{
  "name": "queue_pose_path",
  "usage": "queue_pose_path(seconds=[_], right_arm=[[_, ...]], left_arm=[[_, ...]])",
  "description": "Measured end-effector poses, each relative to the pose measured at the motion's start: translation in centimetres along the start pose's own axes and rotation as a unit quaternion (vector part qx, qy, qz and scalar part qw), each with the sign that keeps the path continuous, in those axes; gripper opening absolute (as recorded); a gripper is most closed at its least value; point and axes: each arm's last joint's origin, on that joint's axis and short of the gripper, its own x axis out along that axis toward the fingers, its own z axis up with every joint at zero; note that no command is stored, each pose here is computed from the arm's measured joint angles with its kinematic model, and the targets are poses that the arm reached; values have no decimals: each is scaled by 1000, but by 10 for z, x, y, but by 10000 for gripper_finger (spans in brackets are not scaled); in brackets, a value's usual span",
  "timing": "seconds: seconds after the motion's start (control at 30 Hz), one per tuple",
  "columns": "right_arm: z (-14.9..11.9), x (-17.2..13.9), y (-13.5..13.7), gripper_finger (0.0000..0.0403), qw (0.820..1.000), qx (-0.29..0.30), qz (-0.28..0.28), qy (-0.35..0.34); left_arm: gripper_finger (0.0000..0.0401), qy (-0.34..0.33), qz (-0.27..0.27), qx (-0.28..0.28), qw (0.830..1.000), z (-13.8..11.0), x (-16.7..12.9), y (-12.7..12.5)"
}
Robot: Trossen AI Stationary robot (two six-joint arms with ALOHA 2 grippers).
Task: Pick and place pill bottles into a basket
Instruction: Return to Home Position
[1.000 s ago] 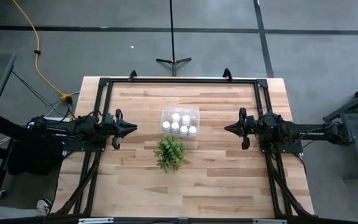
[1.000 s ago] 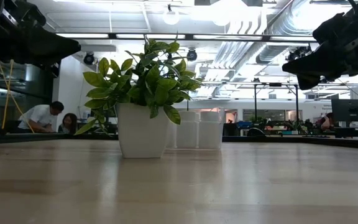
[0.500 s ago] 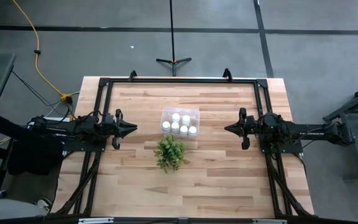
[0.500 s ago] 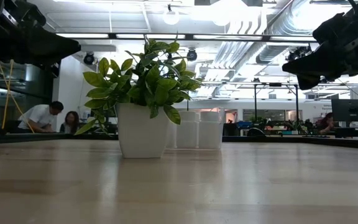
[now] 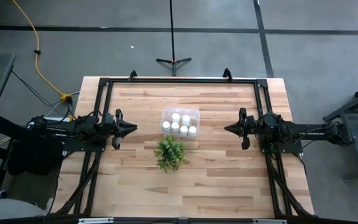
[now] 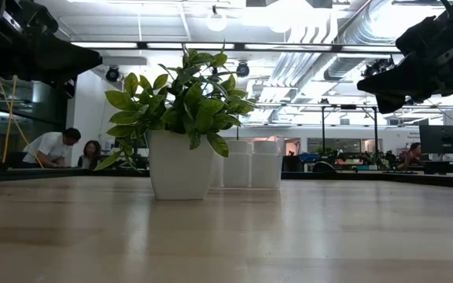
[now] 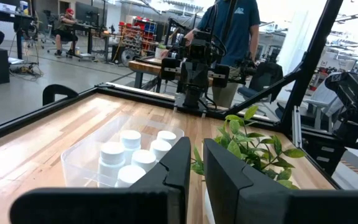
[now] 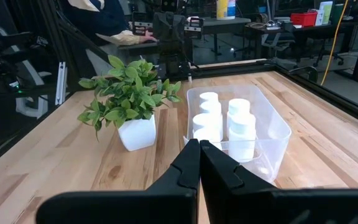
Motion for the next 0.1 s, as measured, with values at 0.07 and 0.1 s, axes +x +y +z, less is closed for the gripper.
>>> queue_pose_path(seconds=[0.07,0.1], right_arm=[[0,0,0,0,1000,0,0,0],[0,0,0,0,1000,0,0,0]], left_arm=[[79,0,0,0,1000,0,0,0],[79,0,0,0,1000,0,0,0]])
